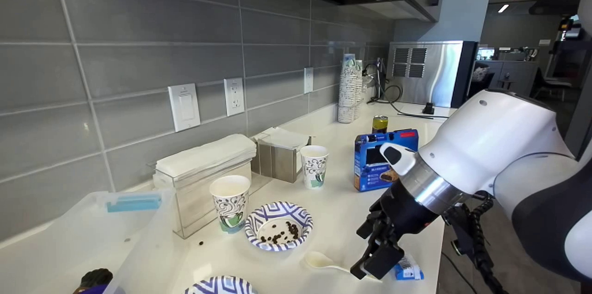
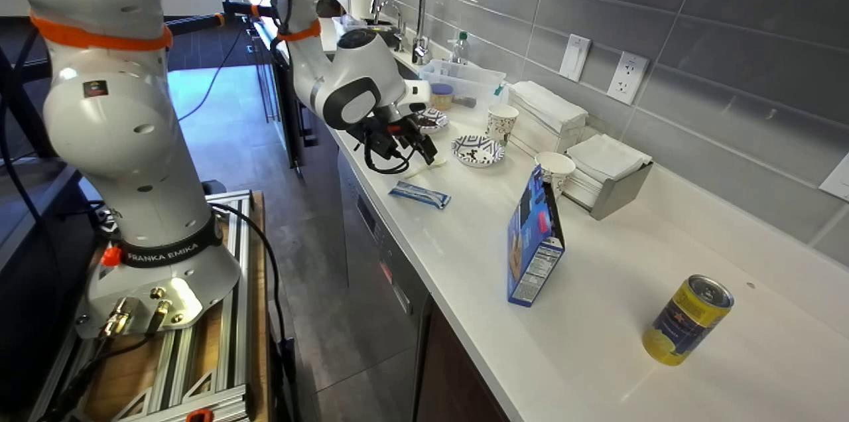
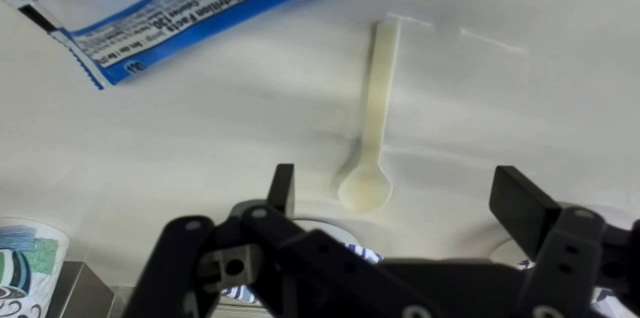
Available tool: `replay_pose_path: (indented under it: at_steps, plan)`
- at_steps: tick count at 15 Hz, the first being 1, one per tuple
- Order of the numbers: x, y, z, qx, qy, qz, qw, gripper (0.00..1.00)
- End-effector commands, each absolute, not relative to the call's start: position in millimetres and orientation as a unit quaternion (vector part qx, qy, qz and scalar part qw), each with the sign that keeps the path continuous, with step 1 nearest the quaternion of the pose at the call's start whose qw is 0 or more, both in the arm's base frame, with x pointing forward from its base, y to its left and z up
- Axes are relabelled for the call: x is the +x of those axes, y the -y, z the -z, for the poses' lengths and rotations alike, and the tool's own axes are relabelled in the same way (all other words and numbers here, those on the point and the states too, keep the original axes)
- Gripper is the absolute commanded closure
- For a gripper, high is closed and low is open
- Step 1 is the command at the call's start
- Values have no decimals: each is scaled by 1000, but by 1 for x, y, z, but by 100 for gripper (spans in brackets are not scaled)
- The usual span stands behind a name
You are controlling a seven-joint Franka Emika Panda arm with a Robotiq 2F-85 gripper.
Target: Take one scoop from the bowl on the left and empty into the bowl on the right
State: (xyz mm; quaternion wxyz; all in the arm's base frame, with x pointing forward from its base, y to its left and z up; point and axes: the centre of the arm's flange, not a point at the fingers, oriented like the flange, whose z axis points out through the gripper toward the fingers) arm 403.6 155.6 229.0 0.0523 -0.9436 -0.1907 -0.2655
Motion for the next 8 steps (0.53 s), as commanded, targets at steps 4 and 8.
replay_pose_path:
  at_steps: [4, 8]
  plan:
    - [417, -156, -202, -941, 166, 287, 66, 0]
    - [420, -156, -192, -938, 168, 295, 73, 26]
